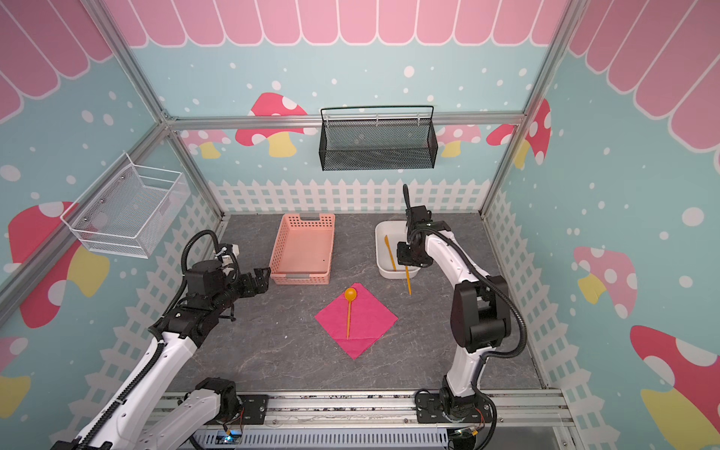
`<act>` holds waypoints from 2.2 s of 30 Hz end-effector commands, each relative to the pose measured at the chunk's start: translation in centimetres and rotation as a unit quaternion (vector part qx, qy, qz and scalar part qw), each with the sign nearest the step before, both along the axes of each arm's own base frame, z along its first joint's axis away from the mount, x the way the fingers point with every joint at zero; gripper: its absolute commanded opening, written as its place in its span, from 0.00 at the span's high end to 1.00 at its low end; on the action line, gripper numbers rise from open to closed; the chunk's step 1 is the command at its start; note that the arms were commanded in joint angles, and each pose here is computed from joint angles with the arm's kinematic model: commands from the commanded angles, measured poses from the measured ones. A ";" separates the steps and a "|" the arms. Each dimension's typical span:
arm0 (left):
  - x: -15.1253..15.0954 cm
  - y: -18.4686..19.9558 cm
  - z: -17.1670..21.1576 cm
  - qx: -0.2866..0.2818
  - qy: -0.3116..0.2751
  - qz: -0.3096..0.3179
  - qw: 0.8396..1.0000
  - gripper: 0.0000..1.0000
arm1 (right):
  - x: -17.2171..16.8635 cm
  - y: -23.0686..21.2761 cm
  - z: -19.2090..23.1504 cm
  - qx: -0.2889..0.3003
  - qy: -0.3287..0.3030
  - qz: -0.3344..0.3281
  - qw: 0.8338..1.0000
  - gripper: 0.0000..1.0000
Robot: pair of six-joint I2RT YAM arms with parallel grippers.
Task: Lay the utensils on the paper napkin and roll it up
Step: 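Lift the yellow fork and carry it over the napkin with the right gripper, then lower the yellow fork onto the napkin beside the spoon with the right gripper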
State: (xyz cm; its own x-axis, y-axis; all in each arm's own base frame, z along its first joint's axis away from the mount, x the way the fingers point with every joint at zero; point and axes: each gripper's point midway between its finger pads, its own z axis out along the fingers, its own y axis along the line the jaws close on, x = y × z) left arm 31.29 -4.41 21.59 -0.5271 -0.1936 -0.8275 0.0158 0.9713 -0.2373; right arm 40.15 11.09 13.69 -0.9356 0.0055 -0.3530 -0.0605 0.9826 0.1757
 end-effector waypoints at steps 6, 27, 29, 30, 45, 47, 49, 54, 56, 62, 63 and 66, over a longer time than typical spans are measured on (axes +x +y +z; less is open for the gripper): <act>0.0 0.0 0.7 -0.005 -0.006 -0.001 1.000 0.01 | -3.7 2.7 1.4 0.023 -0.033 0.007 0.999 0.91; -0.1 0.3 0.6 0.001 -0.004 0.004 1.000 0.00 | -8.0 10.4 1.2 0.043 -0.033 0.067 0.996 0.91; 0.0 0.2 0.5 0.000 -0.003 0.003 1.000 0.00 | -8.3 11.0 0.8 0.044 -0.030 0.072 0.996 0.91; 0.0 0.2 0.5 0.000 -0.003 0.002 1.000 0.00 | -8.5 11.3 0.7 0.045 -0.029 0.074 0.996 0.91; 0.0 -0.1 0.6 -0.007 -0.002 -0.005 1.000 0.01 | -10.2 12.8 -1.5 0.036 -0.008 0.084 0.996 0.91; 0.0 -0.1 0.6 -0.007 -0.003 -0.005 1.000 0.01 | -10.2 13.0 -1.5 0.036 -0.007 0.085 0.996 0.91; 0.0 -0.1 0.6 -0.007 -0.003 -0.004 1.000 0.01 | -10.1 13.3 -1.5 0.037 -0.006 0.086 0.996 0.91; 0.0 -0.1 0.7 -0.007 -0.005 -0.004 1.000 0.00 | -10.0 14.0 -1.3 0.038 -0.008 0.090 0.995 0.91; 0.0 0.0 0.8 -0.007 -0.006 -0.002 1.000 0.00 | -10.0 14.1 -1.2 0.038 -0.008 0.092 0.995 0.91; 0.0 0.0 0.8 -0.009 -0.006 -0.002 1.000 0.00 | -10.1 14.6 -1.3 0.037 -0.006 0.090 0.995 0.91; 0.0 0.0 0.8 -0.010 -0.006 -0.003 1.000 0.00 | -10.1 14.6 -1.4 0.037 -0.005 0.087 0.995 0.91; 0.0 -0.1 0.7 -0.012 -0.004 -0.006 1.000 0.00 | -10.5 14.8 -2.1 0.034 -0.003 0.082 0.996 0.91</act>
State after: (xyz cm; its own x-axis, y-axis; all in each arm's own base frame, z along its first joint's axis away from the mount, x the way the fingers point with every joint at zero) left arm 31.28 -4.38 21.61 -0.5285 -0.2012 -0.8248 0.0181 0.9686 -0.2479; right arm 29.60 25.58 12.25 -0.9187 -0.1437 -0.3679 -0.2471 0.9358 0.2513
